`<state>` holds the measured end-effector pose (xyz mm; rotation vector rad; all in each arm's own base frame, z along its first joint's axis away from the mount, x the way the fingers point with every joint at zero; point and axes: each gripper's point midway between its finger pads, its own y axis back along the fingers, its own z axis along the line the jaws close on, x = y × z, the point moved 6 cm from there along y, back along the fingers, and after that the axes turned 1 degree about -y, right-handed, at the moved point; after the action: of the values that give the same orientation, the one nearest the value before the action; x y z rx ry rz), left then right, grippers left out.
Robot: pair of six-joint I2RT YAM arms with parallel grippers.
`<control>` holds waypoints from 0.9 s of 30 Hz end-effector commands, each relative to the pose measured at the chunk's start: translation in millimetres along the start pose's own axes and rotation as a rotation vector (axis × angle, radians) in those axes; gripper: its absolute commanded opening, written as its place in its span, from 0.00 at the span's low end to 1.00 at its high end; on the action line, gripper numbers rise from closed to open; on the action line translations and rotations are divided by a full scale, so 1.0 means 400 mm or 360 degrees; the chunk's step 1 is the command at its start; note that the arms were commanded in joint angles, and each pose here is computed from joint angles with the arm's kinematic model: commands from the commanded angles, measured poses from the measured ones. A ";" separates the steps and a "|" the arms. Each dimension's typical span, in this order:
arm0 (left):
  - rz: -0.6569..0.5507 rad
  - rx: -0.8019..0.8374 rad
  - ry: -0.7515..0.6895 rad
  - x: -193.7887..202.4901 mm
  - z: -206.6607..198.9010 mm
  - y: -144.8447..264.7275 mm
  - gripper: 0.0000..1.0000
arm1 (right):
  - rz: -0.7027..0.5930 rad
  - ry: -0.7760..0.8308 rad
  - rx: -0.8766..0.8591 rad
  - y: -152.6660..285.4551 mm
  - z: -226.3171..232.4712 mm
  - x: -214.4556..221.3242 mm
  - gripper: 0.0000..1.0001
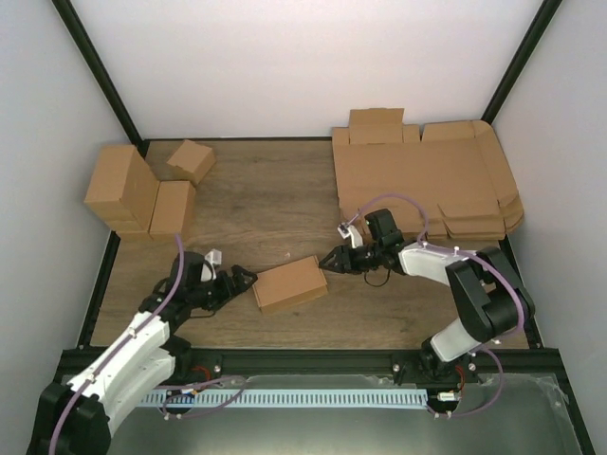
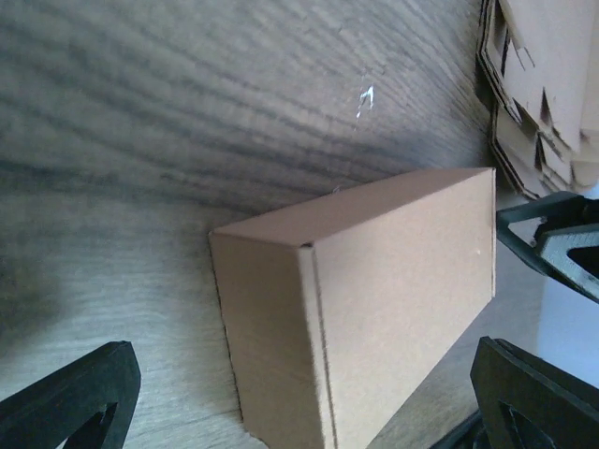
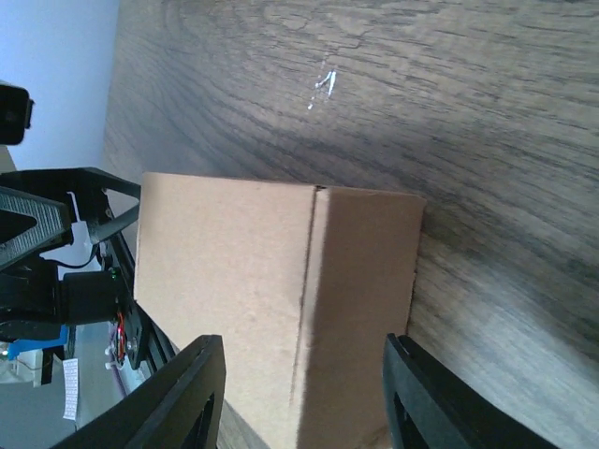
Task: Fold the paper box
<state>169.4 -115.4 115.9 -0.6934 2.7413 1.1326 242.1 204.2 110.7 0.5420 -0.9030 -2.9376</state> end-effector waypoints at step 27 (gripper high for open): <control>0.0201 0.0380 0.0203 0.057 0.024 -0.054 1.00 | 0.0045 -0.0089 -0.0243 -0.028 -0.089 0.000 0.19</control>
<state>154.8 -126.4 86.2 -0.5861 2.9770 0.9064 253.9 197.5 81.5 0.4450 -0.6878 -2.9685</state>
